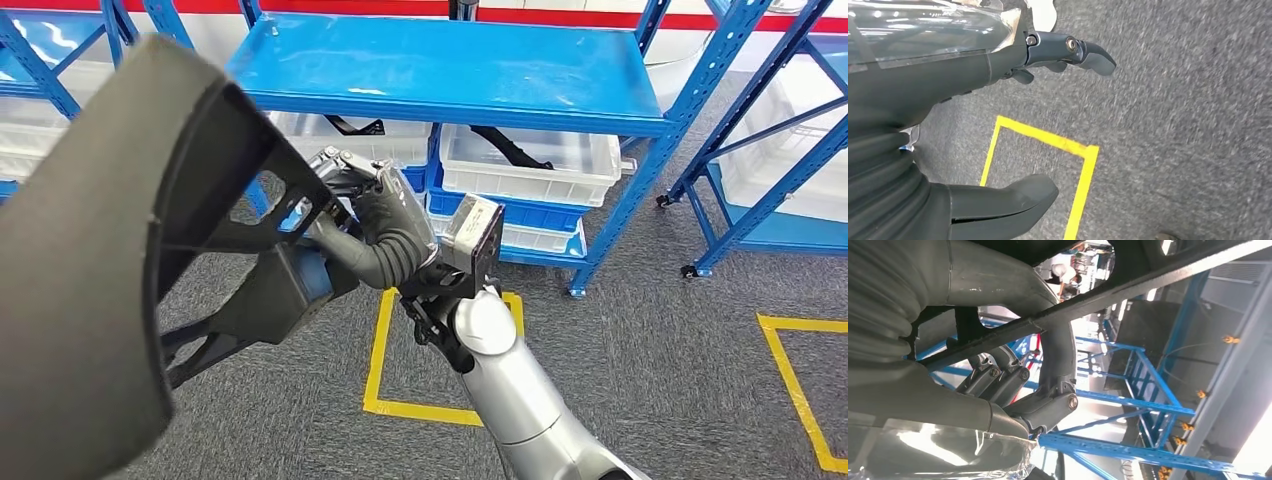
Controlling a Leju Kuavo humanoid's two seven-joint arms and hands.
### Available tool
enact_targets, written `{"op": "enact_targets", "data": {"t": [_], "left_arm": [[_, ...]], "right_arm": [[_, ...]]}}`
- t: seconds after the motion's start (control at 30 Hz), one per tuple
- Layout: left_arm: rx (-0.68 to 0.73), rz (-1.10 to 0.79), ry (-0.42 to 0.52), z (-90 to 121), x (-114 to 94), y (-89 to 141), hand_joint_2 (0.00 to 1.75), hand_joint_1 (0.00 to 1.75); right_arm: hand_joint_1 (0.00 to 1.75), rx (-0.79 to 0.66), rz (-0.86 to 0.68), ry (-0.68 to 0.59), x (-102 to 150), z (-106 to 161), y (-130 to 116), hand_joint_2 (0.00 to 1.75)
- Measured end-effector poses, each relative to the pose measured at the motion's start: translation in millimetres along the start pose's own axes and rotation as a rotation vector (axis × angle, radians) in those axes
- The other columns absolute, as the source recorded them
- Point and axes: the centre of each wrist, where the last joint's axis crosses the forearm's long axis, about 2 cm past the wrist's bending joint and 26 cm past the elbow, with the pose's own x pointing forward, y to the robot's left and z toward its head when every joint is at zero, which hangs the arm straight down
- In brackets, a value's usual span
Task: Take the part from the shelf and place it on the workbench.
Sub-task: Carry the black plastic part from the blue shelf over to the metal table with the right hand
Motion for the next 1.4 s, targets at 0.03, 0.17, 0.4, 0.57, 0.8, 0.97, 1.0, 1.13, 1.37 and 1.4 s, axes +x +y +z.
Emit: {"op": "enact_targets", "data": {"t": [0.03, 0.17, 0.4, 0.57, 0.8, 0.97, 1.0, 1.13, 1.37, 1.4], "left_arm": [[-0.005, 0.000, -0.005, 0.0, 0.0, 0.0, 1.75, 0.00], [-0.018, 0.002, -0.014, 0.2, -1.1, -0.3, 1.75, 0.00], [-0.049, 0.023, -0.046, -0.1, -1.2, 0.7, 1.75, 0.00], [-0.084, 0.043, -0.056, -0.4, -1.6, 1.8, 1.75, 0.00], [-0.136, 0.074, -0.072, -0.3, -3.0, 2.0, 1.75, 0.00], [-0.217, 0.129, -0.152, 0.8, -9.8, 4.0, 1.75, 0.00], [-0.220, 0.130, -0.152, 0.8, -10.4, 4.6, 1.75, 0.00], [-0.224, 0.129, -0.143, 0.3, -11.3, 8.1, 1.75, 0.00], [-0.210, 0.126, -0.137, 0.0, -11.9, 10.3, 1.75, 0.00], [-0.205, 0.126, -0.136, 0.0, -12.0, 10.3, 1.75, 0.00]], "right_arm": [[1.75, 0.000, -0.001, 0.000, -0.3, 0.0, 0.3, 1.75], [1.75, 0.001, -0.002, 0.010, -3.1, 2.6, 0.7, 1.75], [1.75, 0.017, 0.010, -0.005, -2.0, 0.4, 1.3, 1.75], [1.75, 0.024, 0.022, -0.009, -1.3, -0.2, 0.6, 1.75], [1.75, 0.029, 0.026, -0.006, -2.7, 2.3, -0.5, 1.75], [1.75, 0.037, 0.021, -0.015, -2.4, 0.8, 1.4, 1.75], [1.75, 0.038, 0.020, -0.017, -2.2, 0.1, 1.9, 1.75], [1.75, 0.041, 0.019, -0.016, -2.5, 0.4, 2.3, 1.75], [1.75, 0.048, 0.017, -0.020, -1.6, -1.4, 3.3, 1.75], [1.75, 0.050, 0.017, -0.021, -1.3, -1.9, 3.5, 1.75]]}}
